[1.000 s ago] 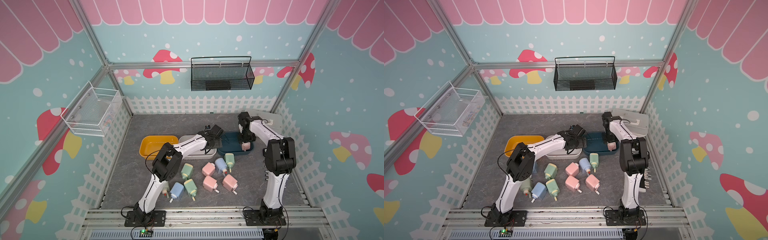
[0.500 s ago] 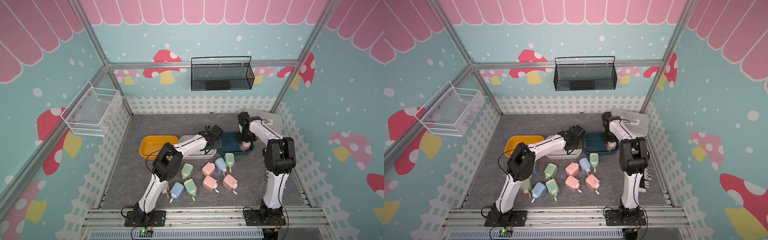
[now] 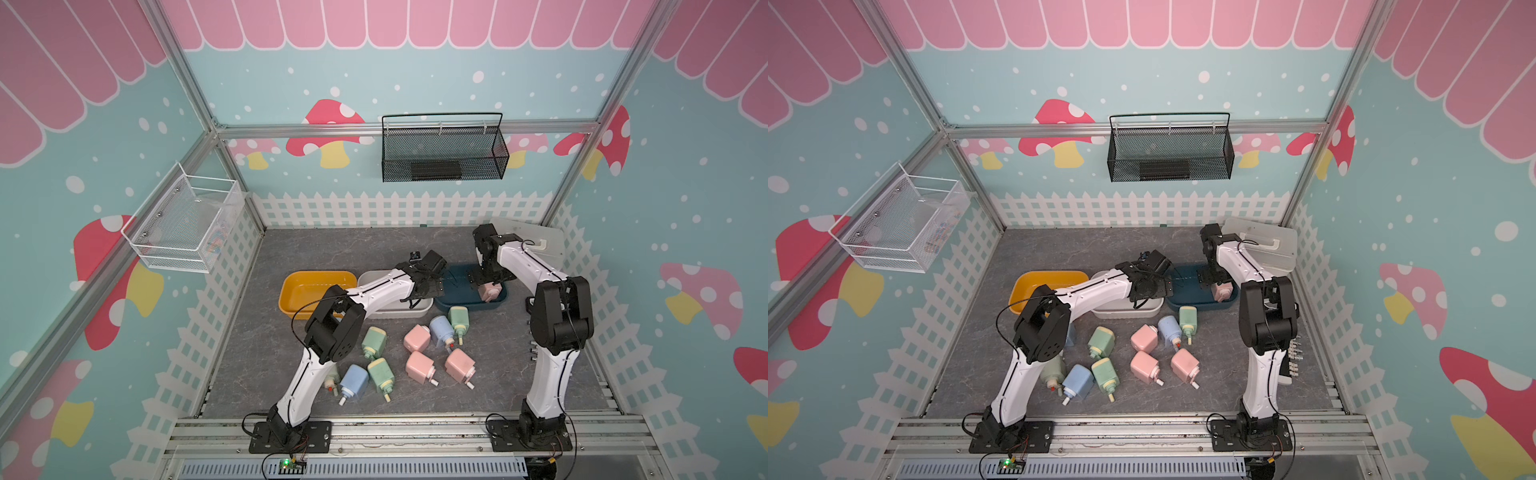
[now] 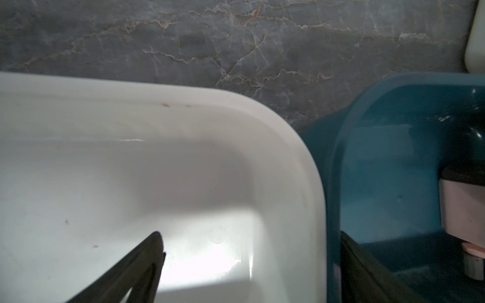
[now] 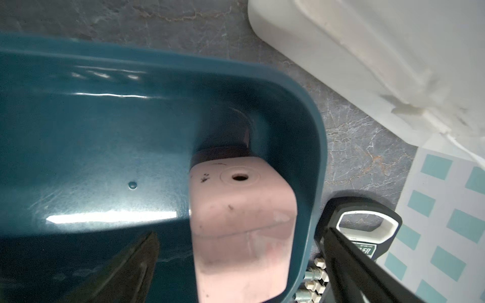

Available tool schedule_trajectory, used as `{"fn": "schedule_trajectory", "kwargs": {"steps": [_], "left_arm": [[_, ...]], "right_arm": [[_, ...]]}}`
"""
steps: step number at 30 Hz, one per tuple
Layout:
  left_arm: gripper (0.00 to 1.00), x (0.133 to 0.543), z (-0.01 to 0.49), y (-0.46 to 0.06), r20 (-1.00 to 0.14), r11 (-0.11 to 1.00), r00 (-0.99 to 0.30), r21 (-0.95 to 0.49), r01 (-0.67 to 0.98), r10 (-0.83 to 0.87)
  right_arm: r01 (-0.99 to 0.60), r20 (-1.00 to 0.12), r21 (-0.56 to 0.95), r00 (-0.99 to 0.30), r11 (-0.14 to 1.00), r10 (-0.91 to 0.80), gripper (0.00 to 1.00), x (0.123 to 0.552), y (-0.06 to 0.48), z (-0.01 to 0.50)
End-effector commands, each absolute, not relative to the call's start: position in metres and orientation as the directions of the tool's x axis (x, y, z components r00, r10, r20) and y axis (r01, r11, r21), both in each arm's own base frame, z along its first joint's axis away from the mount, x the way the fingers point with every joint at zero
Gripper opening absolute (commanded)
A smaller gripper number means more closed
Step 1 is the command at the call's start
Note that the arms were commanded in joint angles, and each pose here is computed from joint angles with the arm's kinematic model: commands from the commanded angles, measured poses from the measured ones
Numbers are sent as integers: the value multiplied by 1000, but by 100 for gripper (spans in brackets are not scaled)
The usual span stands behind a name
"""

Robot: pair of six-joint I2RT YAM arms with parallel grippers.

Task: Place the pencil sharpeners by color into the storage box
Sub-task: Place the pencil sharpener in the storage box.

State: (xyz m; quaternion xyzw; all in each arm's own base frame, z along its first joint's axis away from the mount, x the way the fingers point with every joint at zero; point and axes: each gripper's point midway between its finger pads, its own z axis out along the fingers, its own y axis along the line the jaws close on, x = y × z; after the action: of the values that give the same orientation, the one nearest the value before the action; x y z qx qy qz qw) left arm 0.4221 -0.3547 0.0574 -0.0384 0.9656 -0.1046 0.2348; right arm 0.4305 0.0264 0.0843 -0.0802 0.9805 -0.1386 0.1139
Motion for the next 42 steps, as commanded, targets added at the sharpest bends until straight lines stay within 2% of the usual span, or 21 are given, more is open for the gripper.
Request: {"fn": "schedule_trajectory", "kwargs": {"steps": [1,13,42], "left_arm": [[99,417,58,-366,-446,976,-888,-219,-12,-111],[99,417,56,-365,-441,975,-889,-219,-24,-121],[99,415,61,-362,-447,975,-885,-222,-35,-133]], "right_arm": [[-121,-196,-338,-961,933,-195,98,426,19,85],[-120,-142,-417,-971,901,-195,98,425,5,68],[-139,-120,-432,-970,891,-210,98,434,4,68]]}}
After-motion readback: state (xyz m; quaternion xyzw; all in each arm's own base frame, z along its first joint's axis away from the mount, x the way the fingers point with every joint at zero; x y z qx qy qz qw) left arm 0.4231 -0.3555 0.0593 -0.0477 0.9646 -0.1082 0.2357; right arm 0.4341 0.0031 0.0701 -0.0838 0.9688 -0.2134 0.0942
